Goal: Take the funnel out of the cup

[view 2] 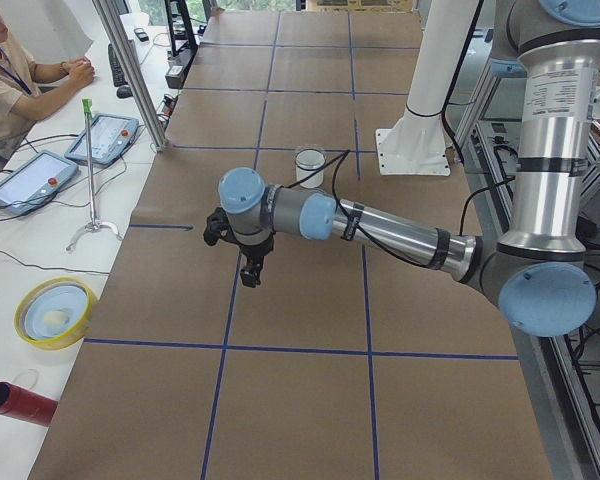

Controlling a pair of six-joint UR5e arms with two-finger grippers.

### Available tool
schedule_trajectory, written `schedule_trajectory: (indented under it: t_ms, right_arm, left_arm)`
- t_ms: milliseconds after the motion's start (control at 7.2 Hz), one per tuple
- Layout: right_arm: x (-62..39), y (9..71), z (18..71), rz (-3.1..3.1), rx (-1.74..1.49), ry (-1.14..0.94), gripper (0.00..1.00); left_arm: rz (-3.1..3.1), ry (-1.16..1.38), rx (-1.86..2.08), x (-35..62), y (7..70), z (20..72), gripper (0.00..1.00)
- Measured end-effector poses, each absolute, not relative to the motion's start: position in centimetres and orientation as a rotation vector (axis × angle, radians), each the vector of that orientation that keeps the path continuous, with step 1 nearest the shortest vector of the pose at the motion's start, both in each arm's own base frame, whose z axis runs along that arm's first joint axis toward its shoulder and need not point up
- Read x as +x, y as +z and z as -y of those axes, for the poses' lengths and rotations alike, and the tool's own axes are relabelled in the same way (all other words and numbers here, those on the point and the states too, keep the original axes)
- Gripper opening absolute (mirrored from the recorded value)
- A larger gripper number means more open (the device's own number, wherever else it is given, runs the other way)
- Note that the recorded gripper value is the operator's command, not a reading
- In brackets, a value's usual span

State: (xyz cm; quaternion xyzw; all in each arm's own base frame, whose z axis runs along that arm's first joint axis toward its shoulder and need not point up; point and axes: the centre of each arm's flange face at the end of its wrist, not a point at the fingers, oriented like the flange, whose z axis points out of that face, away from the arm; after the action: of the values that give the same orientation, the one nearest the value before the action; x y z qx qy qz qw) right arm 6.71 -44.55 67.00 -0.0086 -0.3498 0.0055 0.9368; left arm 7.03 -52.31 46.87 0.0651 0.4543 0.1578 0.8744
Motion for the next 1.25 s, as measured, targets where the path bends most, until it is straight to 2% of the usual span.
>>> schedule_trajectory:
  t_ms: [278,556,833,1250]
  right_arm:
    - [6.7,67.0,44.6,0.715,-0.017,0.011,1.00]
    - [6.7,67.0,44.6,0.715,-0.018,0.011,1.00]
    - [6.7,67.0,44.5,0.715,-0.018,0.011,1.00]
    - [6.7,67.0,44.5,0.715,-0.018,0.011,1.00]
  left_arm:
    - [-1.087,0.443,0.140,16.0,37.1,54.5,1.00]
    - [-1.192,0.452,0.081,25.0,27.8,54.0,1.00]
    - [-1.183,0.460,0.198,28.5,24.8,53.6,1.00]
    - [-1.076,0.380,0.336,29.8,25.2,55.0,1.00]
